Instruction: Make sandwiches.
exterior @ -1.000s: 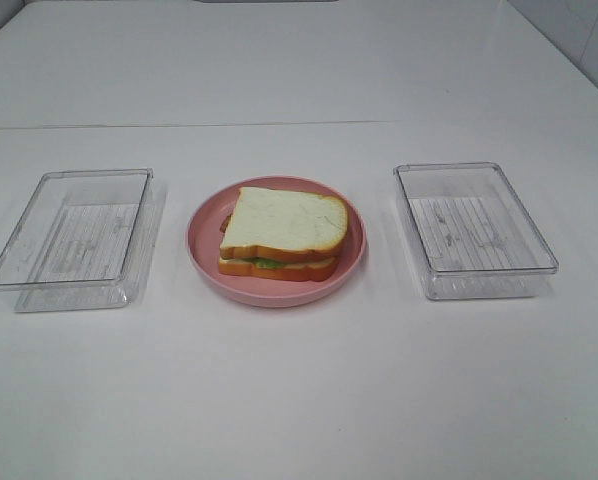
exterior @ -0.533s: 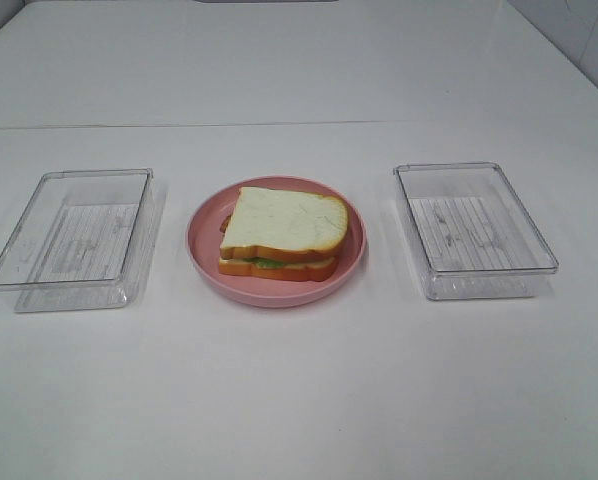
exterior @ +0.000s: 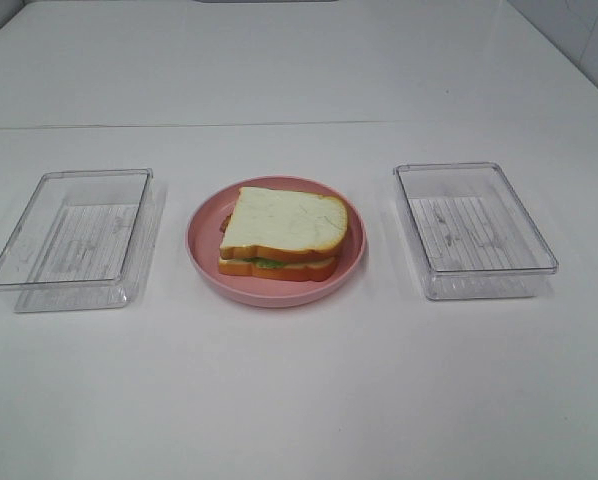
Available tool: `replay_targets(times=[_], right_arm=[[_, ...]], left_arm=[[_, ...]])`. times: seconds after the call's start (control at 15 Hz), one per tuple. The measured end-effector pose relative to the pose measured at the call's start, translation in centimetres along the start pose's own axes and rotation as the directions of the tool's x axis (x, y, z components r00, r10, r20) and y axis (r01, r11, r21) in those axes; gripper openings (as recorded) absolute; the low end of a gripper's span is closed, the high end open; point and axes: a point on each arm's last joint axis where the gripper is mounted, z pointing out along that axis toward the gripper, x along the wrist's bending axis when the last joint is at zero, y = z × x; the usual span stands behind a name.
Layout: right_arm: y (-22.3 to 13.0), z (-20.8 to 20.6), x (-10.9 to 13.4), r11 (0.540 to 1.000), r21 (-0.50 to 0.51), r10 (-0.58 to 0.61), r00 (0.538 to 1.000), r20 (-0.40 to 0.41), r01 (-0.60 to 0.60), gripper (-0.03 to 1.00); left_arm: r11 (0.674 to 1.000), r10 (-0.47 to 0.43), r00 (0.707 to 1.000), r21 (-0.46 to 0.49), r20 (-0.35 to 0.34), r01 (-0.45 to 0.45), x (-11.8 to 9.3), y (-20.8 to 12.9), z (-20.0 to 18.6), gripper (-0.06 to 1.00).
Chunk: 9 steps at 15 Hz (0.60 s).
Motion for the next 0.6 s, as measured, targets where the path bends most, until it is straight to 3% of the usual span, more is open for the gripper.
replay_targets(times=[0.27, 0.6], right_arm=[[0.04, 0.02, 0.39, 0.994, 0.000, 0.111, 0.987, 0.114, -0.112, 0.85], [0.09, 0.03, 0.49, 0.993, -0.006, 0.121, 0.986, 0.113, -0.121, 0.85]], left_arm=[[1.000, 0.000, 1.000, 0.000, 0.000, 0.000, 0.00, 0.00, 0.00, 0.99], [1.000, 0.000, 1.000, 0.000, 0.000, 0.000, 0.00, 0.00, 0.00, 0.99]])
